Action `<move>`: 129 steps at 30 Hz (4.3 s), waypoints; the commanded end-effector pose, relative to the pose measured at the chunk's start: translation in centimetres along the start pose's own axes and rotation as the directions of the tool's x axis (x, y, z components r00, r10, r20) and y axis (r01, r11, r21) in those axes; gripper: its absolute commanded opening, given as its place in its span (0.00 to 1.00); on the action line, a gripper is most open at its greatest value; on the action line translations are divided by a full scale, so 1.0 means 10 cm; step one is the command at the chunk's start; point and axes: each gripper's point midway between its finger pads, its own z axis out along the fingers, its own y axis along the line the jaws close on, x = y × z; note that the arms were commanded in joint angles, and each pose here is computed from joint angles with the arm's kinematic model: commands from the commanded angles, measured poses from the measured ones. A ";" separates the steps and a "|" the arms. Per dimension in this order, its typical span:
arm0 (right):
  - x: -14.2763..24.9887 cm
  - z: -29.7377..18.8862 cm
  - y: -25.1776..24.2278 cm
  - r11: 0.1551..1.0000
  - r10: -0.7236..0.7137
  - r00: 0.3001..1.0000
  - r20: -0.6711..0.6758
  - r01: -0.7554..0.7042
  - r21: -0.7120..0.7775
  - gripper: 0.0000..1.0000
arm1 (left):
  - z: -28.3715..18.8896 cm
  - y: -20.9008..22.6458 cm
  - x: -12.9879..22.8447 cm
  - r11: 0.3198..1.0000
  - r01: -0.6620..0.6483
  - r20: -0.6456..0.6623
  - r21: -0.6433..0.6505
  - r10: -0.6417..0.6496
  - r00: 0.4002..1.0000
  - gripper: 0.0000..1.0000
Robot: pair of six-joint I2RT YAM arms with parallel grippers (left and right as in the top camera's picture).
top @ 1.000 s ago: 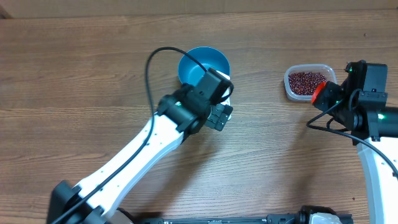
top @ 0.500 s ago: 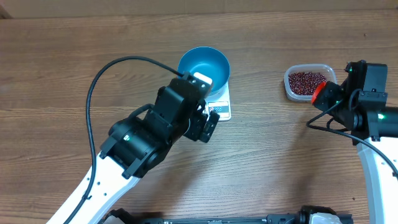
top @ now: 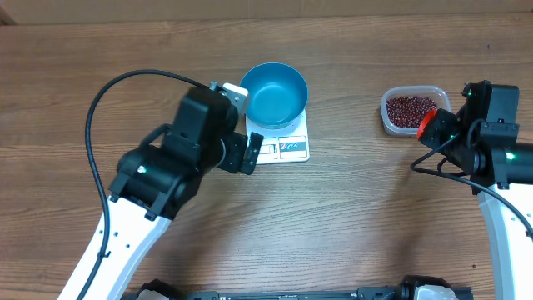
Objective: Scoop item into bowl and weigh 150g on scale
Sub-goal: 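Withdraw the left gripper from the scale and hold it beside the bowl, then lower the red cup with the right gripper into the bean tub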
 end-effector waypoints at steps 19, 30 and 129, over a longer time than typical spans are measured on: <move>-0.16 -0.13 0.07 1.000 0.007 0.998 0.059 -0.005 -0.031 0.04 | 0.16 -0.07 -0.06 0.998 -0.016 -0.019 0.059 0.018 1.000 1.00; -0.16 -0.13 0.07 1.000 0.007 0.998 0.059 -0.005 -0.031 0.04 | 0.21 -0.11 -0.10 1.000 -0.011 -0.005 -0.006 0.011 1.000 0.99; -0.52 1.09 -0.23 0.879 -0.473 0.881 0.012 0.473 -0.063 0.04 | 0.23 -0.19 -0.08 0.999 -0.023 -0.014 0.045 0.023 1.000 1.00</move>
